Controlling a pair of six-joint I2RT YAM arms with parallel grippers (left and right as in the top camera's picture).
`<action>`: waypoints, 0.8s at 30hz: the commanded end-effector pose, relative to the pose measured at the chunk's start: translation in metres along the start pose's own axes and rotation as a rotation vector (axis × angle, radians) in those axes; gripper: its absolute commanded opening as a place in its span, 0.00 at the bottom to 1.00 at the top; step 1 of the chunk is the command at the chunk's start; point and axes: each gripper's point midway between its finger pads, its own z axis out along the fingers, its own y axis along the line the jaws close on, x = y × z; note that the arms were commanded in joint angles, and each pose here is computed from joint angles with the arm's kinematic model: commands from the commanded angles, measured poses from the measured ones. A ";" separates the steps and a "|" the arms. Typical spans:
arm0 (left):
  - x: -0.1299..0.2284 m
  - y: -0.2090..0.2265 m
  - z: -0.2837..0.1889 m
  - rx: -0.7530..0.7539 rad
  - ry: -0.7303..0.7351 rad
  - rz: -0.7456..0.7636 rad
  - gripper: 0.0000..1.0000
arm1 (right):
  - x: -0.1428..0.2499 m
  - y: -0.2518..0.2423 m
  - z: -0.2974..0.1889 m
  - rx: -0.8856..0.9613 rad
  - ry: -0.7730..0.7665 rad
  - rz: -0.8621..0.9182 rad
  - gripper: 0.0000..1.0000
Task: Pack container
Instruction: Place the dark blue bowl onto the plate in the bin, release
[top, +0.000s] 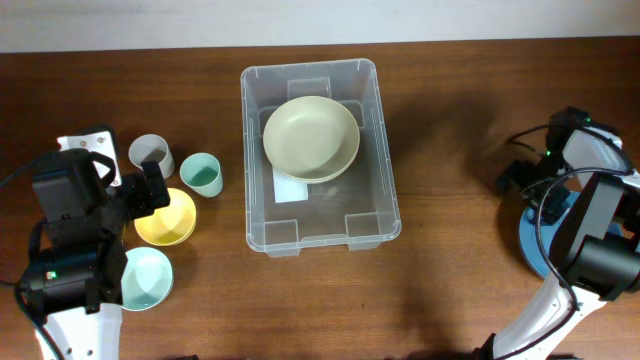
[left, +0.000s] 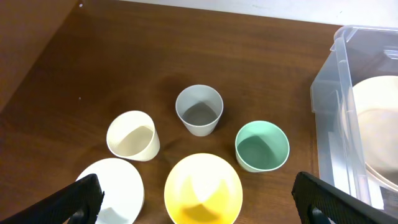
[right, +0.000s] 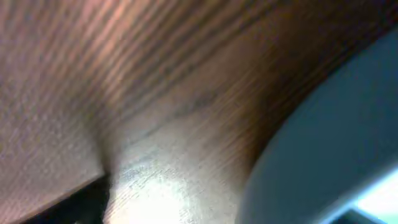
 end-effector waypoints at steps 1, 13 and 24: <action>-0.004 -0.001 -0.002 0.013 -0.013 0.014 0.99 | 0.001 0.000 0.001 -0.003 -0.008 0.008 0.59; -0.004 -0.001 -0.002 0.013 -0.013 0.014 0.99 | -0.008 0.015 -0.014 -0.032 -0.052 -0.051 0.04; -0.004 -0.001 -0.002 0.013 -0.013 0.014 1.00 | 0.067 0.227 -0.231 -0.325 -0.538 -0.896 0.04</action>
